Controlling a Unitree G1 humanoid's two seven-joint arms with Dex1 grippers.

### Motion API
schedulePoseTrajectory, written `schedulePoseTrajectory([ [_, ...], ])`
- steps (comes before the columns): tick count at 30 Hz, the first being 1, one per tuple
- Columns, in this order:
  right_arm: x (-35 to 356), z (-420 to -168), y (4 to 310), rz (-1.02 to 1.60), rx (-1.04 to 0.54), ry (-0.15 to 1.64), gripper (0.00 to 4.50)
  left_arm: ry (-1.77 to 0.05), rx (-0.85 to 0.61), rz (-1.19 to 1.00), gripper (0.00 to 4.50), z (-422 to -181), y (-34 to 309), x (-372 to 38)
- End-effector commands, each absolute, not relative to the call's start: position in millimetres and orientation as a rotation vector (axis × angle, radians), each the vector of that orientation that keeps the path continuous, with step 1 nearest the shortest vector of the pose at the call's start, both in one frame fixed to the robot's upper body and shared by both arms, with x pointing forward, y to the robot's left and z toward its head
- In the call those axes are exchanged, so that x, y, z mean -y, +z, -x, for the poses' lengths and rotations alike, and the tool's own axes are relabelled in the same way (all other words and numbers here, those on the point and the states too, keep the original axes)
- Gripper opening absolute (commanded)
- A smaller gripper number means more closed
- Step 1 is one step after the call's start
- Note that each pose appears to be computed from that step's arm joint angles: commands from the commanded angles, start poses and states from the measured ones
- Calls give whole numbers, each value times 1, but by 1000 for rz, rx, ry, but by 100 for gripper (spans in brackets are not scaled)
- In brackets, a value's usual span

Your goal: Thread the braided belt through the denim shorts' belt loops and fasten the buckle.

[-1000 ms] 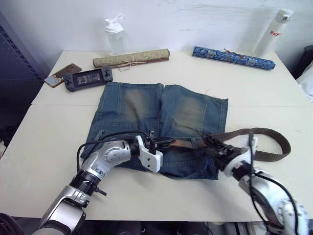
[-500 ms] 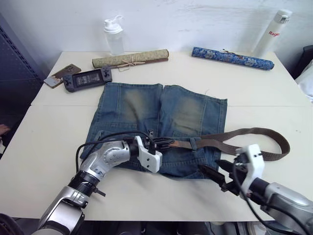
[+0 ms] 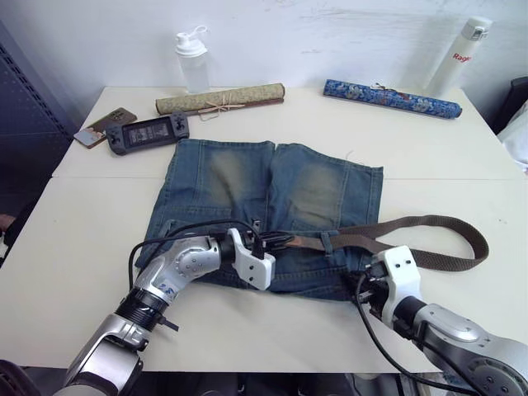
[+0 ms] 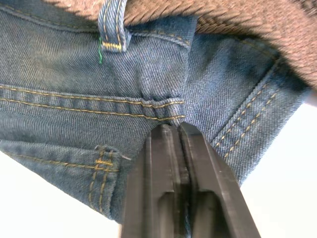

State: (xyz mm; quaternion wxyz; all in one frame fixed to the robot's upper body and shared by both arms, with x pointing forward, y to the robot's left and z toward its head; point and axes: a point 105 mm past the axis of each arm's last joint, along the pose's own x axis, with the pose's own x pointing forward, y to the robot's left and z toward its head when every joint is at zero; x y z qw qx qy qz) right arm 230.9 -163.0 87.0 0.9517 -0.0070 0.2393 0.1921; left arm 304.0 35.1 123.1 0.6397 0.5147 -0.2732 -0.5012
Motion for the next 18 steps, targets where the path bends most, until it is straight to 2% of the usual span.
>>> schedulePoseTrajectory([
  [1,199,-240,86,98,-498,263,10,-1134,634,-1208,12,-303,128,-35],
  [5,233,-255,99,160,-453,155,10,-1076,698,-1278,12,-303,138,-35],
  [10,263,-272,118,223,-405,78,10,-1036,701,-1300,12,-303,142,-37],
  [18,242,-271,115,155,-424,175,10,-1023,699,-1303,12,-304,142,-34],
])
